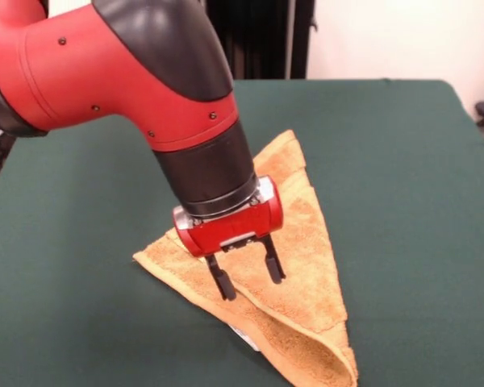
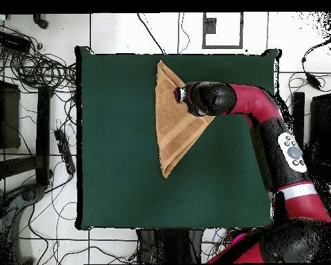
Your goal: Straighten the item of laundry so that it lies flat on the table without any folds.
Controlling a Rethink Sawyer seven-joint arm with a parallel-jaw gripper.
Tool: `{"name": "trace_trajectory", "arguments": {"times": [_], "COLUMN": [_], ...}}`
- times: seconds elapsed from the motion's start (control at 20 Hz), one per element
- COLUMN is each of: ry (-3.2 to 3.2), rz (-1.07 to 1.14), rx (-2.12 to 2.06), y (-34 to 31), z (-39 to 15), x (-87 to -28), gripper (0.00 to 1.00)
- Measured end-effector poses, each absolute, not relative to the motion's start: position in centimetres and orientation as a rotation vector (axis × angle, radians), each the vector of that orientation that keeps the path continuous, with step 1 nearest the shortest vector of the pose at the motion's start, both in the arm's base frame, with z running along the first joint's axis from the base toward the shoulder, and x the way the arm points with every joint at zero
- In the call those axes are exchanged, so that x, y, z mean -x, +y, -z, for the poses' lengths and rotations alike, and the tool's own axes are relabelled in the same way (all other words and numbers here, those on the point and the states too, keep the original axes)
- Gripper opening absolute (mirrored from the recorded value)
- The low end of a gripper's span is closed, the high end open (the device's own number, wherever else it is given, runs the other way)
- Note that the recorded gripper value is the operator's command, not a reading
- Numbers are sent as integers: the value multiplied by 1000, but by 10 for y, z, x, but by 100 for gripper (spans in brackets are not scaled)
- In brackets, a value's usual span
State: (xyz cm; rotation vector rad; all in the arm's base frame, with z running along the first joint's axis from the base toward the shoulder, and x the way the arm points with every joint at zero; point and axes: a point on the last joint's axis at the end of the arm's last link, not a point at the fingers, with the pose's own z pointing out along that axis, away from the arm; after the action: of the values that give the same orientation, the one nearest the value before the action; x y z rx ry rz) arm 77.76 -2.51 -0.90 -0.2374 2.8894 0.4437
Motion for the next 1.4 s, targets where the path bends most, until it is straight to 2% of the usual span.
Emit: {"name": "trace_trajectory", "arguments": {"times": [0.7,1.4], "ry": [2939,2942], "rz": [-429,-381], "rx": [295,321], "y": [0,2], "z": [41,37], "x": [-760,-764], "gripper": [100,100]}}
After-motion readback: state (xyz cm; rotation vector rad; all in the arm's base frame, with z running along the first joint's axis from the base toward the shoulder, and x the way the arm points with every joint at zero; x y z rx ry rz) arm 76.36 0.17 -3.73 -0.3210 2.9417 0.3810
